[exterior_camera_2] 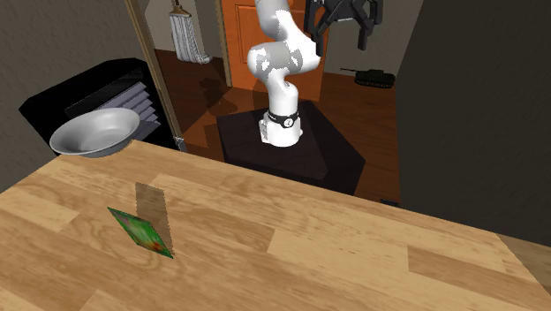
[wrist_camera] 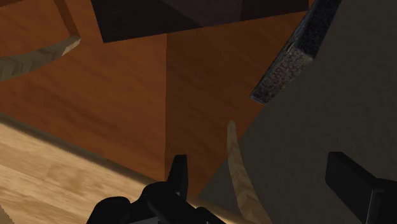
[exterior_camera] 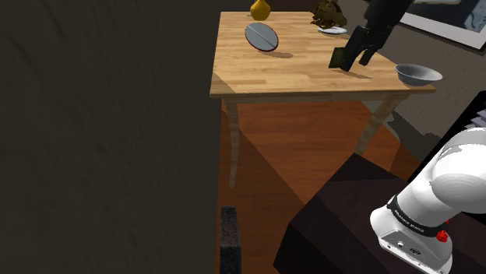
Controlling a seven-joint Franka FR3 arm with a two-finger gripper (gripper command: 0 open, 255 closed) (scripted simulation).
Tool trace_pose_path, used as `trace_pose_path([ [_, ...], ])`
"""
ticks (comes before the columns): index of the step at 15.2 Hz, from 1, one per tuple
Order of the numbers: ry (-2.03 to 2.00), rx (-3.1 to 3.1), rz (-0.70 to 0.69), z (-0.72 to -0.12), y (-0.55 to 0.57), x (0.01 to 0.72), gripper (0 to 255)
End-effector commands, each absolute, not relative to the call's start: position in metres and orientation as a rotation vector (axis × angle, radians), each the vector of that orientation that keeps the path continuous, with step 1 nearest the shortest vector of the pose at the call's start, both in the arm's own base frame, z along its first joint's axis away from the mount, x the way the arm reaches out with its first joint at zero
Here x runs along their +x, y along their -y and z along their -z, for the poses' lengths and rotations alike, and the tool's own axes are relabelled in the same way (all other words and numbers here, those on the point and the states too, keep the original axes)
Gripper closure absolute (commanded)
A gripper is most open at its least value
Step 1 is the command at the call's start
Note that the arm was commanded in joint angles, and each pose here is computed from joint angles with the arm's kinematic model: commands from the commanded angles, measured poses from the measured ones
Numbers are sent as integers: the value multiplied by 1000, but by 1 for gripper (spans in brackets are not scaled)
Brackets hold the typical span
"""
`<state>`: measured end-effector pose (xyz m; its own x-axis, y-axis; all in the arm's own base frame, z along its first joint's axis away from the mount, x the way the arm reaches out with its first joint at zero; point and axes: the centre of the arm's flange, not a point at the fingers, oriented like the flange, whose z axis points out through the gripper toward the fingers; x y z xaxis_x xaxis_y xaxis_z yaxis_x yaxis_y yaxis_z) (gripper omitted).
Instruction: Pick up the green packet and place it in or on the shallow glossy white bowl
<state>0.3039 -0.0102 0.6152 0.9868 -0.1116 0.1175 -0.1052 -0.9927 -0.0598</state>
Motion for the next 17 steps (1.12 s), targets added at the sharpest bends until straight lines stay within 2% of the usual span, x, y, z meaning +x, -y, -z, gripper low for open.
trace_pose_path([
  [1, -168, -3078, 187, -615, 10, 304, 0],
  [17, 559, -3089, 111, -591, 207, 360, 0],
])
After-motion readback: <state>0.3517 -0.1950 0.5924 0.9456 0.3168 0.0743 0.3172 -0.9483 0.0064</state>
